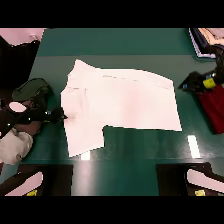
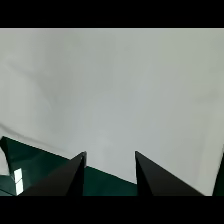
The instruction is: Fold the shirts.
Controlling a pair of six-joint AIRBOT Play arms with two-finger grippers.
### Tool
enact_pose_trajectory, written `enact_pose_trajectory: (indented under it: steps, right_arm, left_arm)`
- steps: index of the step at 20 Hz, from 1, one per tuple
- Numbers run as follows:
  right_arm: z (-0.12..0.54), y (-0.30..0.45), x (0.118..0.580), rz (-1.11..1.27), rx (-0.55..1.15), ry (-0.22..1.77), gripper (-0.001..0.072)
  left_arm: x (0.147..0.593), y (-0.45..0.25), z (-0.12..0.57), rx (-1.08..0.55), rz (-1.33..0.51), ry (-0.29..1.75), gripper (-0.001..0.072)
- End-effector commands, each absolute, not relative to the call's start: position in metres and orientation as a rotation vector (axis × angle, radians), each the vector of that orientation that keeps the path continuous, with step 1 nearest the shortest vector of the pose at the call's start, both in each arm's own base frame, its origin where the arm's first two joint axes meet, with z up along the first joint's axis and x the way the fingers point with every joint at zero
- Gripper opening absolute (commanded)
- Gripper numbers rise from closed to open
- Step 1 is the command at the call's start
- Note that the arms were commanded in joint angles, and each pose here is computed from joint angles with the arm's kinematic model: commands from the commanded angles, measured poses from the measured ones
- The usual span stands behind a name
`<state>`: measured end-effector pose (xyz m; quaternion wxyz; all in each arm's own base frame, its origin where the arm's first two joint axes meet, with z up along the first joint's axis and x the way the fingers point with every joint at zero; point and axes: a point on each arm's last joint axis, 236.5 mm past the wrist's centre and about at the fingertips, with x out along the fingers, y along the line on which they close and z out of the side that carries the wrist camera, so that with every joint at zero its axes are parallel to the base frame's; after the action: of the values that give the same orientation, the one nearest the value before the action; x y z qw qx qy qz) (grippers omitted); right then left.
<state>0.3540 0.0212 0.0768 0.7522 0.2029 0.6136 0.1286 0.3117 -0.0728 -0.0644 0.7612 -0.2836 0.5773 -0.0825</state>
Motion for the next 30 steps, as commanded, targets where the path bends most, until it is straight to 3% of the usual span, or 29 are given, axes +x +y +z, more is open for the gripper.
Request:
enact_pose_trajectory:
  steps: [1,7,19,20,22,23,24,27,30]
  right_arm:
    - [0.022,-0.004,0.305,0.188,0.436,1.497,0.0362]
    - [-0.054,-0.039,0.25,0.006,0.686,1.577,0.0363]
    - [-0.089,-0.025,0.238,0.002,0.79,1.544,0.0353]
    - [-0.088,-0.021,0.238,0.01,0.806,1.542,0.0305]
    - [-0.089,-0.016,0.235,0.028,0.804,1.557,0.0303]
    - [-0.088,-0.013,0.234,0.045,0.789,1.566,0.0218]
    - [-0.087,-0.01,0.234,0.078,0.76,1.569,0.0014]
    - [-0.068,-0.001,0.25,0.144,0.697,1.554,0.0014]
    - [-0.006,0.01,0.299,0.23,0.579,1.377,0.0013]
  left_arm:
    - [0.32,-0.08,-0.033,-0.53,-0.296,1.23,0.0023]
    - [0.32,-0.086,-0.011,-0.498,-0.365,1.236,0.0024]
    - [0.319,-0.087,-0.011,-0.499,-0.369,1.244,0.0024]
    - [0.318,-0.088,-0.011,-0.499,-0.37,1.245,0.0024]
    - [0.318,-0.088,-0.011,-0.5,-0.371,1.247,0.0023]
    - [0.318,-0.088,-0.011,-0.499,-0.371,1.246,0.0023]
    - [0.318,-0.088,-0.011,-0.499,-0.371,1.246,0.0023]
    - [0.332,-0.086,0.009,-0.48,-0.381,1.198,0.0023]
    - [0.369,-0.082,0.095,-0.4,-0.414,0.993,0.0023]
